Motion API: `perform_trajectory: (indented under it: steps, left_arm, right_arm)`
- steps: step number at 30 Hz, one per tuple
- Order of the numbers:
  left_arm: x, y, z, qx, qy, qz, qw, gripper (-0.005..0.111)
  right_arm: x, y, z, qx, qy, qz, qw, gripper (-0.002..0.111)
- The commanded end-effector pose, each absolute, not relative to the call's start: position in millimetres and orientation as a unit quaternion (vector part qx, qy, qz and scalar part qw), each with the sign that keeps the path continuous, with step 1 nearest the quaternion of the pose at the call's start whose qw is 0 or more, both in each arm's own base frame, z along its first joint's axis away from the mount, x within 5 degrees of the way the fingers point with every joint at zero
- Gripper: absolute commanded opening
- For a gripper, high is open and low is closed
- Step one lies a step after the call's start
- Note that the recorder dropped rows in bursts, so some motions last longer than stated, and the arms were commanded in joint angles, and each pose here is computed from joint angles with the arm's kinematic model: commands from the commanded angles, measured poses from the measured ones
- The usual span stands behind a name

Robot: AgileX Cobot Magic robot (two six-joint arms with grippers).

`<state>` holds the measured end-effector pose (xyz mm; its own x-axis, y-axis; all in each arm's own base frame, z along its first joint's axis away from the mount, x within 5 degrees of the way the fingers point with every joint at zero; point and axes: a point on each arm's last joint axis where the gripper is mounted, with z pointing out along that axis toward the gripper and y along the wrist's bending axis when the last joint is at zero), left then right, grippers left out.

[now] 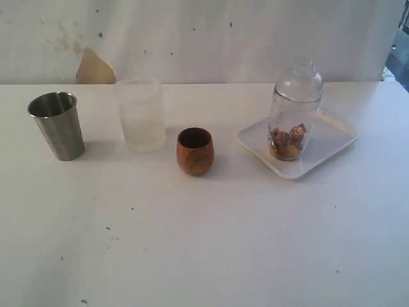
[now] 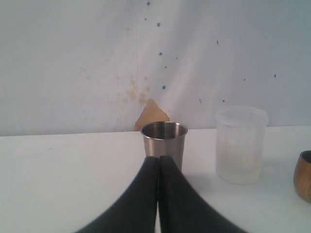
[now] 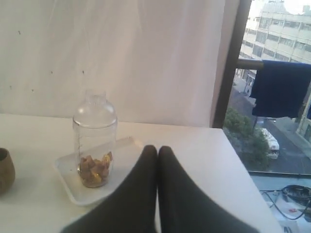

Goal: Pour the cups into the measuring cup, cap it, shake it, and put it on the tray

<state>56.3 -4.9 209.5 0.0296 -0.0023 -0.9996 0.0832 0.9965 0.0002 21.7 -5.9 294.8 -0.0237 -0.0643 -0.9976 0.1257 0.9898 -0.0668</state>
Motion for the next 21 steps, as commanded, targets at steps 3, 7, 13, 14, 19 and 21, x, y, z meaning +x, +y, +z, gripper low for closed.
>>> perform_trajectory:
  steps: [3,7,13,14,19,21]
  left_arm:
    - [56.2,-5.1,208.3,0.027,0.695,-0.035,0.718,0.000]
    - [56.2,-5.1,208.3,0.027,0.695,-0.035,0.718,0.000]
    - [56.2,-5.1,208.3,0.027,0.695,-0.035,0.718,0.000]
    - [56.2,-5.1,208.3,0.027,0.695,-0.035,0.718,0.000]
    - [56.2,-5.1,208.3,0.027,0.695,-0.035,0.718,0.000]
    - [56.2,-5.1,208.3,0.027,0.695,-0.035,0.718,0.000]
  right_arm:
    - [47.7,-5.6,239.8,0.038,0.704,-0.032,0.709,0.000]
    - [56.2,-5.1,206.1,0.053,0.703,-0.008,0.709,0.000]
    - [56.2,-5.1,205.6,0.054,0.704,-0.007,0.708,0.000]
    - [56.2,-5.1,205.3,0.054,0.705,-0.007,0.707,0.000]
    - [56.2,-5.3,202.5,0.055,0.716,-0.009,0.696,0.000]
    - [56.2,-5.3,202.5,0.055,0.716,-0.009,0.696,0.000]
